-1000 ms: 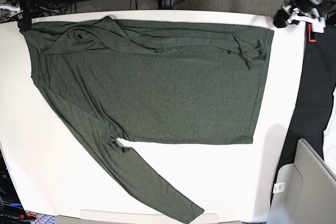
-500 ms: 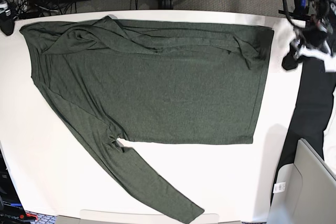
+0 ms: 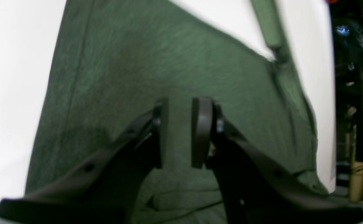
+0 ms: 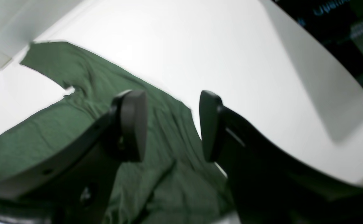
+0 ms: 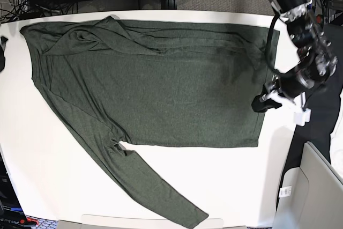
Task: Fold the T-shirt properly
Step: 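Lower both grippers onto the shirt's side edges near the hem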
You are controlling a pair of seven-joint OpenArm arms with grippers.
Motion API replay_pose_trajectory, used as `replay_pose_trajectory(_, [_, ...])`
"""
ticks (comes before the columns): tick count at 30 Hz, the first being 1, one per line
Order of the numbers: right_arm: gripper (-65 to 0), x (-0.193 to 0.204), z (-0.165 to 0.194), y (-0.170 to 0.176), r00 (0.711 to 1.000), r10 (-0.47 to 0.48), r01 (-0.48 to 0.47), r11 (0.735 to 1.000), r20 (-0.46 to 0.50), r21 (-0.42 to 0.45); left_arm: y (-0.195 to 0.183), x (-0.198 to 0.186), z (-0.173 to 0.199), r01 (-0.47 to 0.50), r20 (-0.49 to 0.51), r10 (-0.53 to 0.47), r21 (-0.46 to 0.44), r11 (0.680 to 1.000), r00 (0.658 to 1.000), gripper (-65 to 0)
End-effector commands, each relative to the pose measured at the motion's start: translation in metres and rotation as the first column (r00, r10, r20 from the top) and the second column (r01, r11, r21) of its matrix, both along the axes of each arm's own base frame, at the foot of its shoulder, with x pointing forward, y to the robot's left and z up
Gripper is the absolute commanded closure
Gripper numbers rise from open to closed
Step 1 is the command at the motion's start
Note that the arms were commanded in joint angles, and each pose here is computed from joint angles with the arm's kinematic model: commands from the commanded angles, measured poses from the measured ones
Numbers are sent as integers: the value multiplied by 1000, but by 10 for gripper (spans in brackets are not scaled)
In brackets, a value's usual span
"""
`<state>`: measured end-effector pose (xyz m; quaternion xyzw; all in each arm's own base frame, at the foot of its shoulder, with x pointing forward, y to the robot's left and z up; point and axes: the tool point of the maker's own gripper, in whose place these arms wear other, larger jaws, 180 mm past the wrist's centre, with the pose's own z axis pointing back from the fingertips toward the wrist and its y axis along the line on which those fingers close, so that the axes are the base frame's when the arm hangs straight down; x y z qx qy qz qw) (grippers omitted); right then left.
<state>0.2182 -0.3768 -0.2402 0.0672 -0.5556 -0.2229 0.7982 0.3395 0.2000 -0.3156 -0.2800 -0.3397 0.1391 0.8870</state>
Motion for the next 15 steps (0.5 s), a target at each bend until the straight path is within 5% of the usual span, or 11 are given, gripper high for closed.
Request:
replay_pose_trajectory(1, [-248,9,7,-5,1000,10,-10,1000,11,-29,5,15,14,-8,49,7,13,1000,999,-136])
replay_pose_trajectory(6, [-248,40,-16,-3,1000,24,-25,998,14,63,18,43,4,-77,52,75,36,996,996,-136])
replay_pose_trajectory(15, [-248,92,-25,12,996,86,-86,995,2,60,21,79,-16,-119,39,116,83,989,992,-136])
